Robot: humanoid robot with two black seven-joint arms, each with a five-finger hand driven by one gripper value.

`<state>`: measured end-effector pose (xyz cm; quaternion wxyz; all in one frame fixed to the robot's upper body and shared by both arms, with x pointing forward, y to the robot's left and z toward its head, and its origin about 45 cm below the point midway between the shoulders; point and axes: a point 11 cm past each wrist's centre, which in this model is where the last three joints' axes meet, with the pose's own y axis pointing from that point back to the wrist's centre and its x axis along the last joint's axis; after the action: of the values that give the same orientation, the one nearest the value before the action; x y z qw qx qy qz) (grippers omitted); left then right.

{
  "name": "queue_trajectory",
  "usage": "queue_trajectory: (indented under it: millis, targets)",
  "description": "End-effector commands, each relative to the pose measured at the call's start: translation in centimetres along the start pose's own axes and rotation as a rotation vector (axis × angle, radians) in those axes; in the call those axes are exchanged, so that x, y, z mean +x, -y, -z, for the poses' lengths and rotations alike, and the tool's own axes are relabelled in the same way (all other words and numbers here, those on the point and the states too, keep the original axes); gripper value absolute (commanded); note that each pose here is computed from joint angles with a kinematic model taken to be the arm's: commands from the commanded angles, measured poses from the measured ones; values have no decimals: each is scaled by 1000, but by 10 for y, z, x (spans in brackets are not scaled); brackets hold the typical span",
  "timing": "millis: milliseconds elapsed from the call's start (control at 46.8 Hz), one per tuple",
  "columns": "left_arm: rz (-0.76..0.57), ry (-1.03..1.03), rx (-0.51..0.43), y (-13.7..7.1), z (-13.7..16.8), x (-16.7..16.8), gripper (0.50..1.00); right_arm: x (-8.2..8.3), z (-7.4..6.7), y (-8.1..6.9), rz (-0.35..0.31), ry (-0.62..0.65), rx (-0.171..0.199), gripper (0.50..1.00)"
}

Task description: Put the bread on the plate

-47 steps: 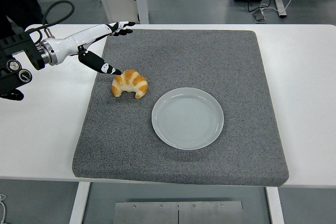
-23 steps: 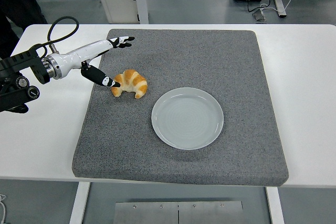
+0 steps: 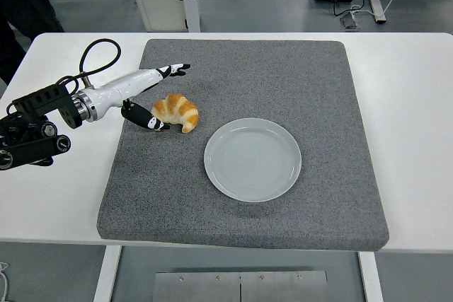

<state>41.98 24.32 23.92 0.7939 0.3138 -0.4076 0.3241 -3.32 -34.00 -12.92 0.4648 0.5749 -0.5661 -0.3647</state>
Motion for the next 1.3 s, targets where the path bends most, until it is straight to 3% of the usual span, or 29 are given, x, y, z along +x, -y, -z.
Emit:
queue_trajectory:
  millis: [0,577,983,1154,1282]
  targets:
    - [-6,1,1,0,0,-1,972,0,0,0,0,-1,0,1000]
    - [-17,16,56,2,11,-14,971,0,0,0,0,1,0,1000]
    - [-12,21,106,14,15,-24,968,0,0,0,0,-1,0,1000]
    - [-25,26,102,17,13,-22,954,0,0,0,0,-1,0,1000]
    - [-27,33,112,16,17,-21,909,0,0,0,0,1,0,1000]
